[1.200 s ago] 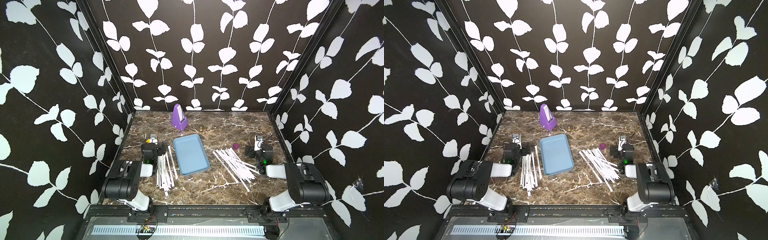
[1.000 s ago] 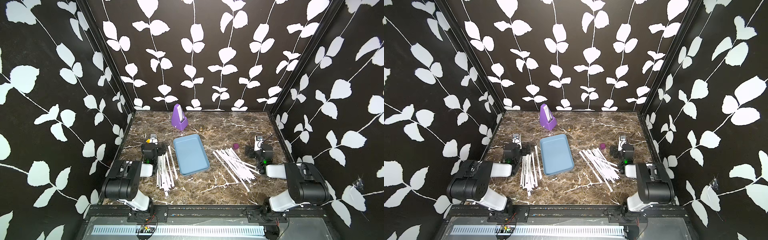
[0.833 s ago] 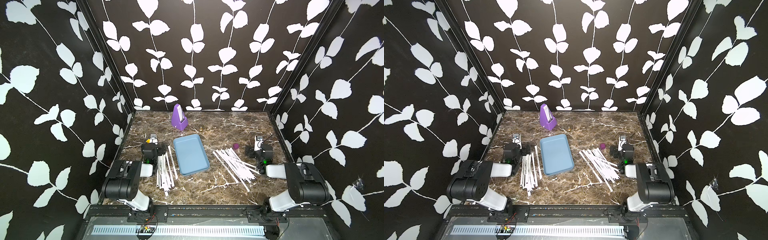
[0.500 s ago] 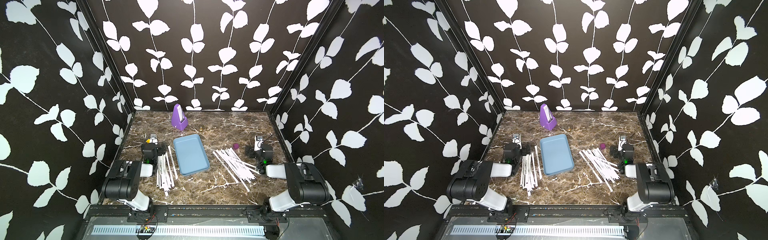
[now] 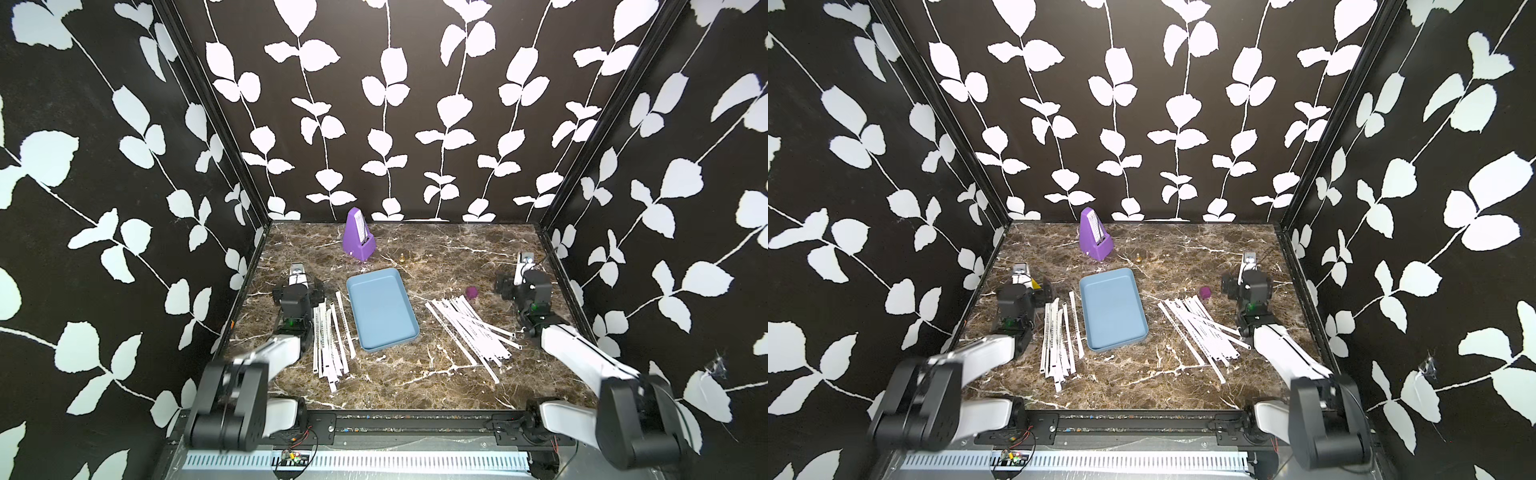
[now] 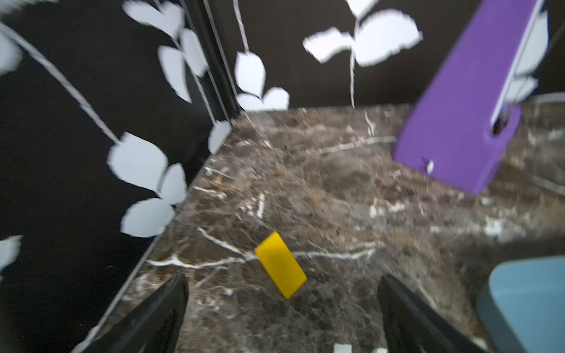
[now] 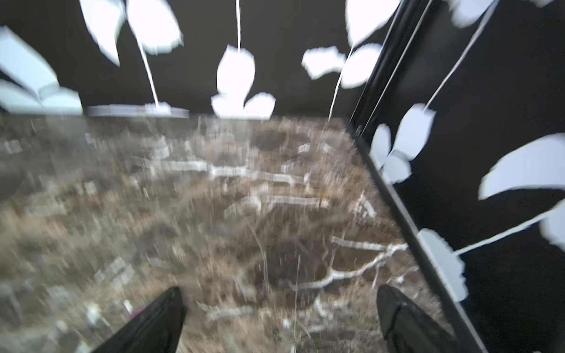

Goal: Put the straws into the storage box
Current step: Pick up the straw from the center of the board.

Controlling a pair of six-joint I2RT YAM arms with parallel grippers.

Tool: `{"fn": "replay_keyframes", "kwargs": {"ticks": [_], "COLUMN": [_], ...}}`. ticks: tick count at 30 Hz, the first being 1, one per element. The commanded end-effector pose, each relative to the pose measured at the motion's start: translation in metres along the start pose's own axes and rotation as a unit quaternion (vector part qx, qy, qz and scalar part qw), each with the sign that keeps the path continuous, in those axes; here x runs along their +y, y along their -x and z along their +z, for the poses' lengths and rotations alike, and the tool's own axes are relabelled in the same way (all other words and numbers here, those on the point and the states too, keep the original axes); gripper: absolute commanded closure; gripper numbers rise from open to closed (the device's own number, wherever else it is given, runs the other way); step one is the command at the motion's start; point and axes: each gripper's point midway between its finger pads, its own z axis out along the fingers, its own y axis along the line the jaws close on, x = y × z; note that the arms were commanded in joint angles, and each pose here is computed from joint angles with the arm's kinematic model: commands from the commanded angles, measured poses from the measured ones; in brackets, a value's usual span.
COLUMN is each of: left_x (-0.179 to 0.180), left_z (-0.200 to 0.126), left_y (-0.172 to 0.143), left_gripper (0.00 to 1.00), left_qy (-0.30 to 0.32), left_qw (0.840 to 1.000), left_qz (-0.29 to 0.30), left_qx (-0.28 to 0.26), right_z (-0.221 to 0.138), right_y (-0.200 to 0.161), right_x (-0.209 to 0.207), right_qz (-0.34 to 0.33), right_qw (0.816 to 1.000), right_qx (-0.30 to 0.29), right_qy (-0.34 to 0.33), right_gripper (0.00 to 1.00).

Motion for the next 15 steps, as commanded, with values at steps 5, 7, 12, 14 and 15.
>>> {"fn": "replay_keyframes", "kwargs": {"ticks": [5,7,12,14,15], "left_x": [0.047,0.046,0.010,0.000,-0.006], "left_z": [-0.054,-0.065,-0.074,-0.080,-0.084], "left_y": [0.017,0.012,0.028,0.027,0.020], "left_gripper": [0.01,0.01,0.03,0.12,0.18], "left_qy": [0.092,0.088,-0.056,-0.086,-0.102], "left_qw": [0.990,0.980,0.981,0.974,0.968], "left_qz": [-0.063,-0.128,-0.130,-0.126,-0.121], "left_qx": [0.092,0.123,0.135,0.167,0.196], "right_z": [-0.028,-0.032,-0.069,-0.086,-0.094], "right_y": [-0.015,-0.032,-0.077,-0.098,-0.109], "right_x": [0.020,0.034,0.073,0.086,0.091], "right_qz": [0.156,0.183,0.068,0.015,-0.011], "right_qw": [0.973,0.957,0.941,0.927,0.921], "right_qx": [0.145,0.202,0.318,0.359,0.373], "right_qy": [0.084,0.099,0.096,0.109,0.113], "right_gripper": [0.01,0.09,0.30,0.44,0.52]}}
